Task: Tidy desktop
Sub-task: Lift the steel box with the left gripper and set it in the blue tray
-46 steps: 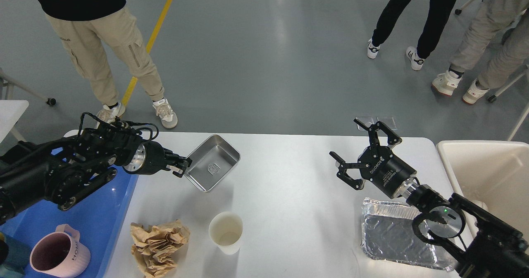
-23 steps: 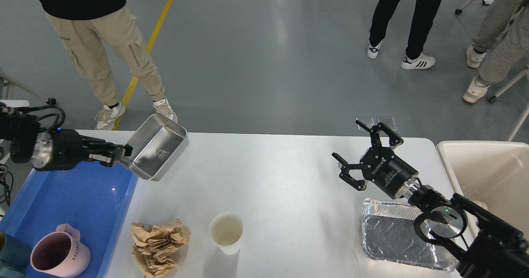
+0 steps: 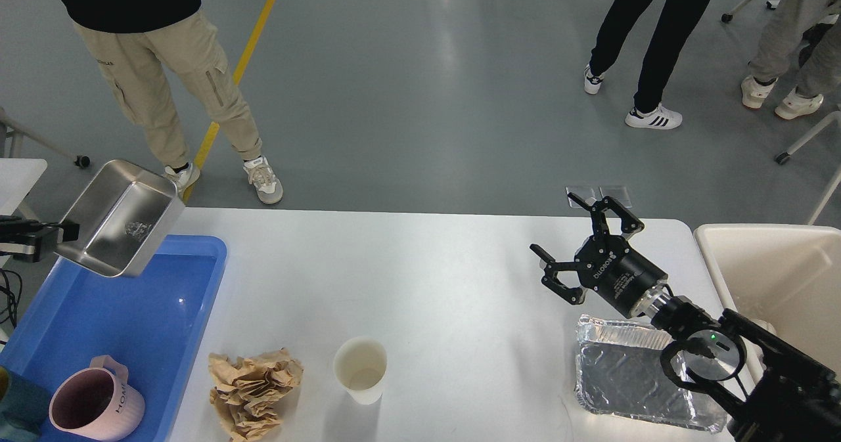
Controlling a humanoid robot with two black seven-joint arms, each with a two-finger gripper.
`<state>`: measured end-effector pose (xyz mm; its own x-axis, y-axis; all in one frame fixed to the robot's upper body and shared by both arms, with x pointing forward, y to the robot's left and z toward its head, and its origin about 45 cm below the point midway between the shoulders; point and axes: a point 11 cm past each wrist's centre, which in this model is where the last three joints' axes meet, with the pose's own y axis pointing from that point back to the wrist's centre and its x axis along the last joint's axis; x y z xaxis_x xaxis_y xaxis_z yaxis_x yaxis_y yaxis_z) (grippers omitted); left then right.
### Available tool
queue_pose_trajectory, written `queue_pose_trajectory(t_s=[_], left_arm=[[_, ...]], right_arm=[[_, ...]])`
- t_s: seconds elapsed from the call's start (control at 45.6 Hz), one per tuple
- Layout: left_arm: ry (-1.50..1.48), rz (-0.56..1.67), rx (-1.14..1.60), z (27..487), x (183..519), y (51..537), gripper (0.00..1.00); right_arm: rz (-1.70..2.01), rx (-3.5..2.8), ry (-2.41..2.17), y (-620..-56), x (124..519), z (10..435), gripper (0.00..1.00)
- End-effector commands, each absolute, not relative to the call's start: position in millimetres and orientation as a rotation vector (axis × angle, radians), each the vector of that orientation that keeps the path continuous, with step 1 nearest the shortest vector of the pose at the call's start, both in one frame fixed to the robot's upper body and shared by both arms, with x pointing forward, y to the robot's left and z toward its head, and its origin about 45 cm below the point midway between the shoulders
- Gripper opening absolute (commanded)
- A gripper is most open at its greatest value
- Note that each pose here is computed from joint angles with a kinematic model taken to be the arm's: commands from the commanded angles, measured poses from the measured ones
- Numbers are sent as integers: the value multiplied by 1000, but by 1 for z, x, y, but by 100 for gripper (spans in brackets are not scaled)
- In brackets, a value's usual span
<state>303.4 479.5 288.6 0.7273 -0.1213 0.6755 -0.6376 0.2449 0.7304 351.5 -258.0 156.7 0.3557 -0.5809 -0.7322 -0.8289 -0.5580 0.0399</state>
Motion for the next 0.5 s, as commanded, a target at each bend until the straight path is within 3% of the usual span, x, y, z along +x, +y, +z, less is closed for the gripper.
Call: queue_pose_trajectory(t_s=[0.0,0.263,0.482], left_arm=[[-712,452,1407,279,296,513,4],[-678,586,1566,257,298,574,5],[-641,644,1607,225,310,587,5]], right_arm=[[1023,-2287,1236,-257,352,158,100],[1025,-2286,1238,-258,351,157,100],[1027,-2285,1235,-257,350,157,100]])
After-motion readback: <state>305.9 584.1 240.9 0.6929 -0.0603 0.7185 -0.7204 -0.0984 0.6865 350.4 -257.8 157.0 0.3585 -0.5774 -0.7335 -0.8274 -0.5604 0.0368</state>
